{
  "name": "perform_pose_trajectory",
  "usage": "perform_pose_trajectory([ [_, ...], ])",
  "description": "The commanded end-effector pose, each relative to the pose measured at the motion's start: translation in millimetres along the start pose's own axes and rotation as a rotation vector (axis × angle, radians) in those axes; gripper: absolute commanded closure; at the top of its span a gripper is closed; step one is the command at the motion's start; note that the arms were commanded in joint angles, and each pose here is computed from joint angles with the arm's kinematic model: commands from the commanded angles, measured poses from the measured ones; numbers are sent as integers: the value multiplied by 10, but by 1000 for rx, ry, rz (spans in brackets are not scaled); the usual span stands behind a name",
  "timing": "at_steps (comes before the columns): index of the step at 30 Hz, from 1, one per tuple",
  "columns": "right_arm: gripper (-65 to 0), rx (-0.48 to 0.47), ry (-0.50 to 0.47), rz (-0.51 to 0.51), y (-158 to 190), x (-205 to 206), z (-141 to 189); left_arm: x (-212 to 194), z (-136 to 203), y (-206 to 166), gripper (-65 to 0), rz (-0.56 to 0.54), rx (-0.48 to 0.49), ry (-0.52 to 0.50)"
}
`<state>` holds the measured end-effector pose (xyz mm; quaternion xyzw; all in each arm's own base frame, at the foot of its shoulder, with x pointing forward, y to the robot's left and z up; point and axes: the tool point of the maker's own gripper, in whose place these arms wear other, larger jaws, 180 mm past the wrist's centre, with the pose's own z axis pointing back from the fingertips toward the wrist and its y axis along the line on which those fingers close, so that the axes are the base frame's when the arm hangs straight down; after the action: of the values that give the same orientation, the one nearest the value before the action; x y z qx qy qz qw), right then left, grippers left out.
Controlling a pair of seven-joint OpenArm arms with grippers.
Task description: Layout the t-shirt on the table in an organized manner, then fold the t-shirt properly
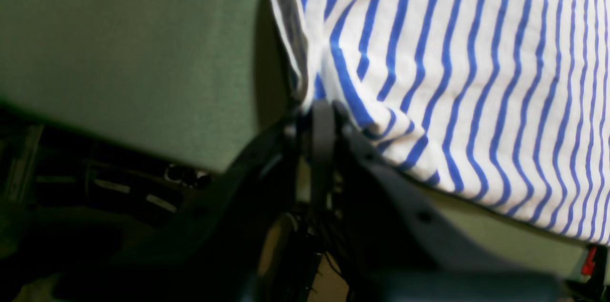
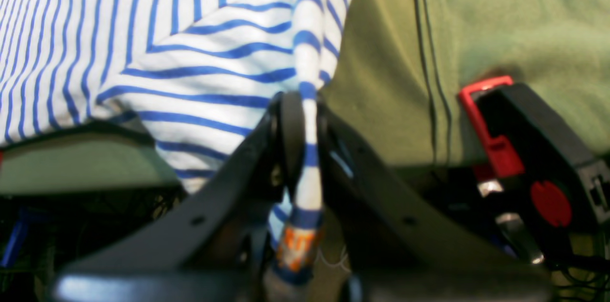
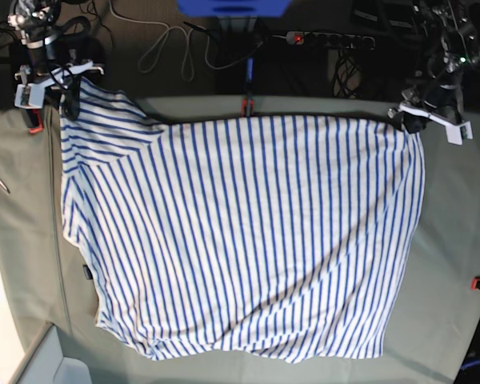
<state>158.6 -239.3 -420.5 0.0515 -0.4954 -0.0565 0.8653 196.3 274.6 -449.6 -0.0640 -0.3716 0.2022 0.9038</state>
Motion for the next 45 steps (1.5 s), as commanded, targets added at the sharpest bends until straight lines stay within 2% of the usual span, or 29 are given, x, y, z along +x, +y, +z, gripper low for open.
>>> perform_pose_trajectory([
  [1, 0, 17, -45, 0, 10, 110, 24, 135, 23, 12, -2, -12, -2, -39],
  [16, 0, 20, -52, 1, 19, 135, 5, 161, 26, 13, -2, -14, -2, -46],
  [26, 0, 80, -37, -3, 230, 79, -53, 121, 14, 18, -2, -7, -1, -38],
  [45, 0, 82, -47, -2, 236, 125, -95, 98, 22, 35, -2, -2, 6, -33],
])
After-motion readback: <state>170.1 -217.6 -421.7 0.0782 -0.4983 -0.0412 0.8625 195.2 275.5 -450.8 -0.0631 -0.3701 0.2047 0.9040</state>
